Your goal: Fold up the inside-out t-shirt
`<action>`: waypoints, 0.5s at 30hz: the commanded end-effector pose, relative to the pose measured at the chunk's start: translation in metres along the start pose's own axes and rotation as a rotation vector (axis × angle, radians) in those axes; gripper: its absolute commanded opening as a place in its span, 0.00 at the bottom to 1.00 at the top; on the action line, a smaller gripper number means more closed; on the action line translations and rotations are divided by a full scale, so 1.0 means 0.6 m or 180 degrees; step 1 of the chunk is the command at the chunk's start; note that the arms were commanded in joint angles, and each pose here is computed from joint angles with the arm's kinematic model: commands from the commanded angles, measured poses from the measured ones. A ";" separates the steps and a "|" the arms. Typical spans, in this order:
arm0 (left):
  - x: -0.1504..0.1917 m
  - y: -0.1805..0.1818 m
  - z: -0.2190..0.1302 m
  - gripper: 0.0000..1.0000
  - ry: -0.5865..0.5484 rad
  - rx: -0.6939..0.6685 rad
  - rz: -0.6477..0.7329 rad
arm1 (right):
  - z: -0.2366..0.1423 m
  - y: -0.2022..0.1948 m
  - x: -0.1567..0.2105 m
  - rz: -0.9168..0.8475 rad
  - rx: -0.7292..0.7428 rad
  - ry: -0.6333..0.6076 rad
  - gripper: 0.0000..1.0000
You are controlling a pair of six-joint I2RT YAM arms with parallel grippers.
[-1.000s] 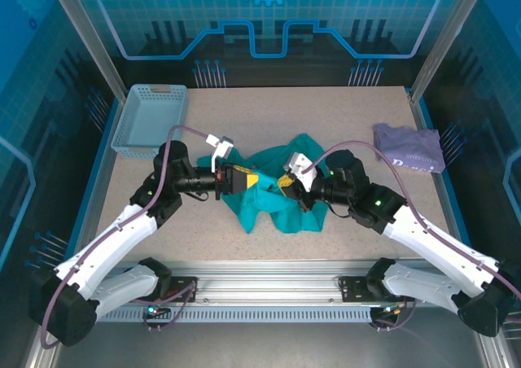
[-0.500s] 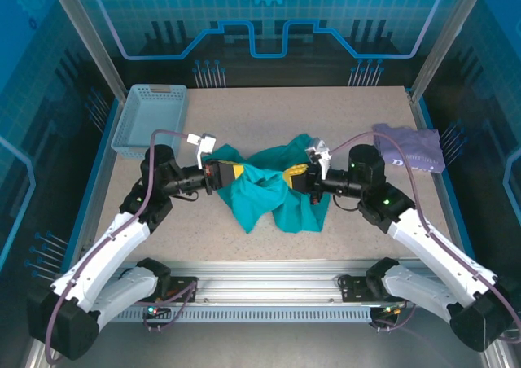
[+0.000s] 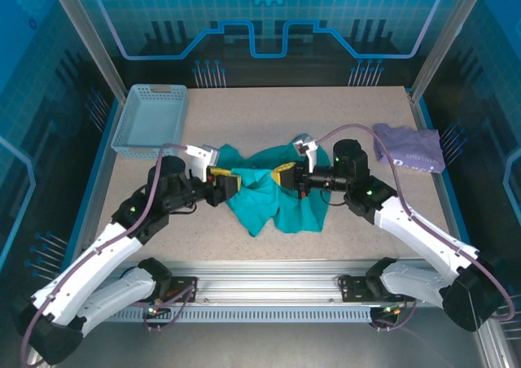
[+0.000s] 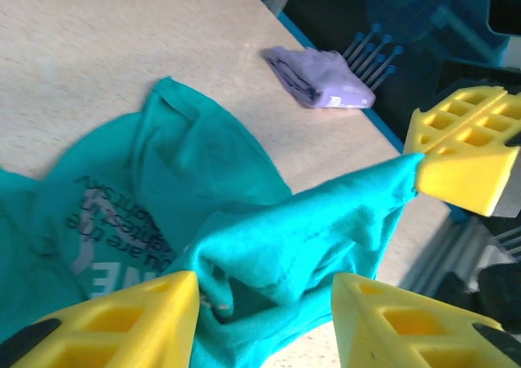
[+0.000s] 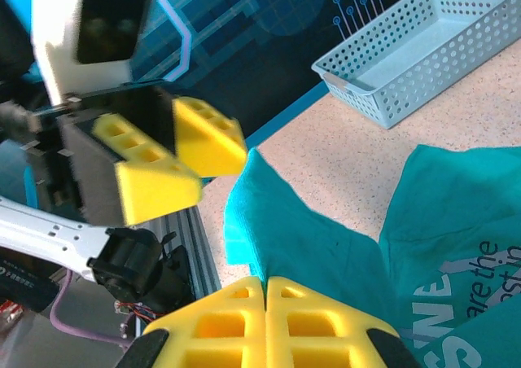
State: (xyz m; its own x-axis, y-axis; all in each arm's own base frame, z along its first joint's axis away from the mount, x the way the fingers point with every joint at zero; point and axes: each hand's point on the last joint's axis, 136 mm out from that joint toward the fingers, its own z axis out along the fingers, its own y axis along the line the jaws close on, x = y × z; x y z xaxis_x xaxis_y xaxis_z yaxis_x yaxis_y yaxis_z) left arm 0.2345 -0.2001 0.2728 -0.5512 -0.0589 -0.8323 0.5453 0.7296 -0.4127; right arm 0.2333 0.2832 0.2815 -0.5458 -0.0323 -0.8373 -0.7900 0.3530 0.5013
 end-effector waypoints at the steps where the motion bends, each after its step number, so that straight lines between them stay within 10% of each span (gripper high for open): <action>1: -0.022 0.031 -0.029 0.49 -0.0140 -0.0683 0.0485 | 0.004 0.011 -0.027 0.0128 -0.0015 -0.0075 0.00; 15: 0.021 -0.049 0.064 0.63 0.0375 -0.0626 0.1636 | 0.013 0.007 -0.026 0.0280 -0.0054 0.0028 0.00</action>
State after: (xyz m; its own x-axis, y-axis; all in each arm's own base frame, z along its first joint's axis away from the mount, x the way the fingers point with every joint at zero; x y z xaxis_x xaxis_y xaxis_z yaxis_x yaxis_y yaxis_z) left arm 0.2255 -0.2521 0.2450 -0.3762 0.3747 -0.8474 0.6698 0.7419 0.0307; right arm 0.2431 0.2897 0.2794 -0.6277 -0.0180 -0.7783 -0.7288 0.3649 0.5793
